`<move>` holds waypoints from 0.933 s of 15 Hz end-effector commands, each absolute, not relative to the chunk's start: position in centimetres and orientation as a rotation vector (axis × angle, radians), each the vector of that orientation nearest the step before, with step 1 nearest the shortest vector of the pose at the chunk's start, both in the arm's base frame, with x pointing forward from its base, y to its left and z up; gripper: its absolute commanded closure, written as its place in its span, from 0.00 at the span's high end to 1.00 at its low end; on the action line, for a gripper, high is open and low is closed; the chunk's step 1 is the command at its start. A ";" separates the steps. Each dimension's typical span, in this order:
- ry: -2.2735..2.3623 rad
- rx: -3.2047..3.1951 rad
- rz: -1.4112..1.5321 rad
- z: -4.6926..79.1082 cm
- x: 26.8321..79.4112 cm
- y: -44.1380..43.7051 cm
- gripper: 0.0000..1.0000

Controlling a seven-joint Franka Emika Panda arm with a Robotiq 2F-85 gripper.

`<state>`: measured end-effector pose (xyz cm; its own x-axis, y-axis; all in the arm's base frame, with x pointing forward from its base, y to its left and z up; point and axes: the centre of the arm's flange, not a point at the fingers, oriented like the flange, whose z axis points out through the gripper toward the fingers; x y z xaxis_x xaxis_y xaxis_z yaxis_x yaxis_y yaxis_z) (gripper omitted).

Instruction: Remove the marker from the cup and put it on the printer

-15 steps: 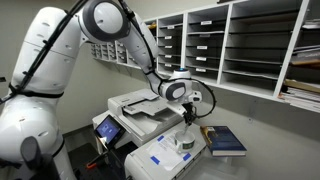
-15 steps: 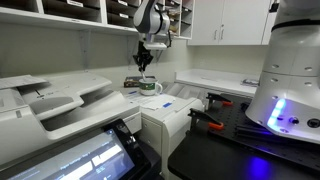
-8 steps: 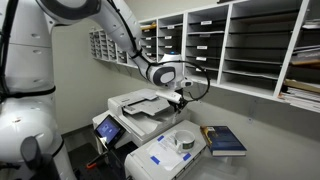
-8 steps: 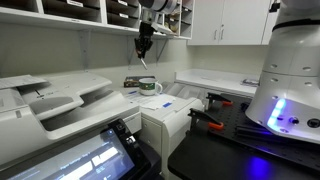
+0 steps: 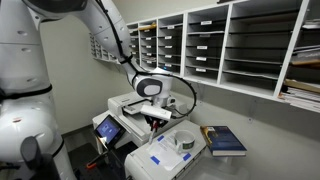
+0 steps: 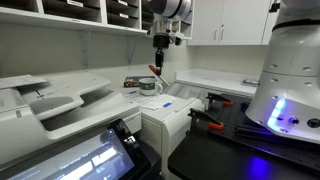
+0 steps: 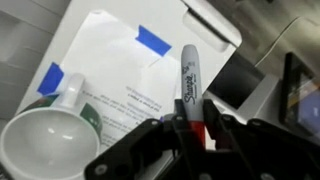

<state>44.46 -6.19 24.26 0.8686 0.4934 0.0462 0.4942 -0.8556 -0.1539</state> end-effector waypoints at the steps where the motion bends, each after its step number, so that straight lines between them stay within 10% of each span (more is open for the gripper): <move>1: -0.996 -2.798 0.186 22.4 43.6 -5.7 0.06; 14: -0.237 -3.136 0.490 14.8 59.1 -1.0 0.06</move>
